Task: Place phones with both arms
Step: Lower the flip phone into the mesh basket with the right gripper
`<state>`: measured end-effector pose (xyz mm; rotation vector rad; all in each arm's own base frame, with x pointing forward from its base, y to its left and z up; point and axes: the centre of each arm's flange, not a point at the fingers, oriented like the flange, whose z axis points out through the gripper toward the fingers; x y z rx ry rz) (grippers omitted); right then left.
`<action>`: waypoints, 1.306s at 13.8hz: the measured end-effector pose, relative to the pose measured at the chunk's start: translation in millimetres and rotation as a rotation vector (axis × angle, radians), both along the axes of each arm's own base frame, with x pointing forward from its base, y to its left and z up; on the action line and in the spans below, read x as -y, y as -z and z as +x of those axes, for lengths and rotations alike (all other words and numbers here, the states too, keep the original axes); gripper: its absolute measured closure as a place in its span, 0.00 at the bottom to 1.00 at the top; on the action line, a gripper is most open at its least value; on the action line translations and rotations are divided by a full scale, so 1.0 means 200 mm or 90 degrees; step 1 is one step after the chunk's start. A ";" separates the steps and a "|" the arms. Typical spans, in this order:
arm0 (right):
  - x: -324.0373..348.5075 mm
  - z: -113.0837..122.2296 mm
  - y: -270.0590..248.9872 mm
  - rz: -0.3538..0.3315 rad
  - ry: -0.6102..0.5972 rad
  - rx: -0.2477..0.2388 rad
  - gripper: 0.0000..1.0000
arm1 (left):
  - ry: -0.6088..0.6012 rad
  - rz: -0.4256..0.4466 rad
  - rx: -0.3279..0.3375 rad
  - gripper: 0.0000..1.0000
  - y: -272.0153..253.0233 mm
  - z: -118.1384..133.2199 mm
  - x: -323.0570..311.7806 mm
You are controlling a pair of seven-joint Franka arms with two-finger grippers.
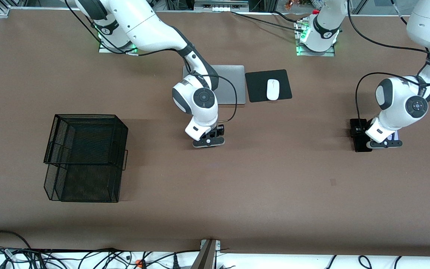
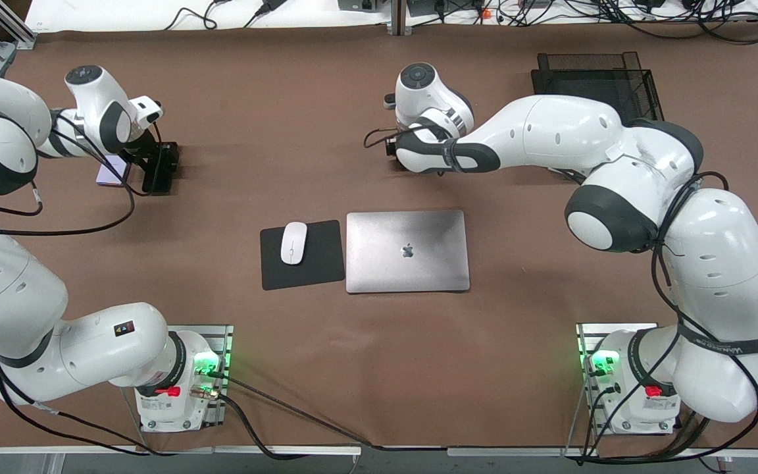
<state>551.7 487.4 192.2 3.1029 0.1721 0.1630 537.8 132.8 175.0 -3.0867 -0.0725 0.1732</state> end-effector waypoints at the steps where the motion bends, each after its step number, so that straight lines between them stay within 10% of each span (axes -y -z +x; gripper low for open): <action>1: 0.05 0.07 -0.13 -0.010 0.014 0.010 0.20 | -0.005 -0.004 -0.010 0.21 -0.04 0.04 0.00; 5: 0.58 0.36 -1.06 -0.060 0.081 0.056 0.20 | -0.019 -0.021 -0.006 0.21 -0.13 0.14 0.04; 8: 1.24 0.46 -1.47 -0.097 0.058 0.005 0.20 | -0.003 -0.039 0.008 0.21 -0.14 0.24 0.25; 14: 2.30 0.50 -1.36 -0.072 0.072 -0.106 0.20 | -0.027 -0.035 0.019 0.21 -0.14 0.40 1.22; 18: 2.44 0.40 -1.06 -0.040 0.096 -0.090 0.20 | -0.057 -0.034 0.034 0.21 -0.18 0.37 1.94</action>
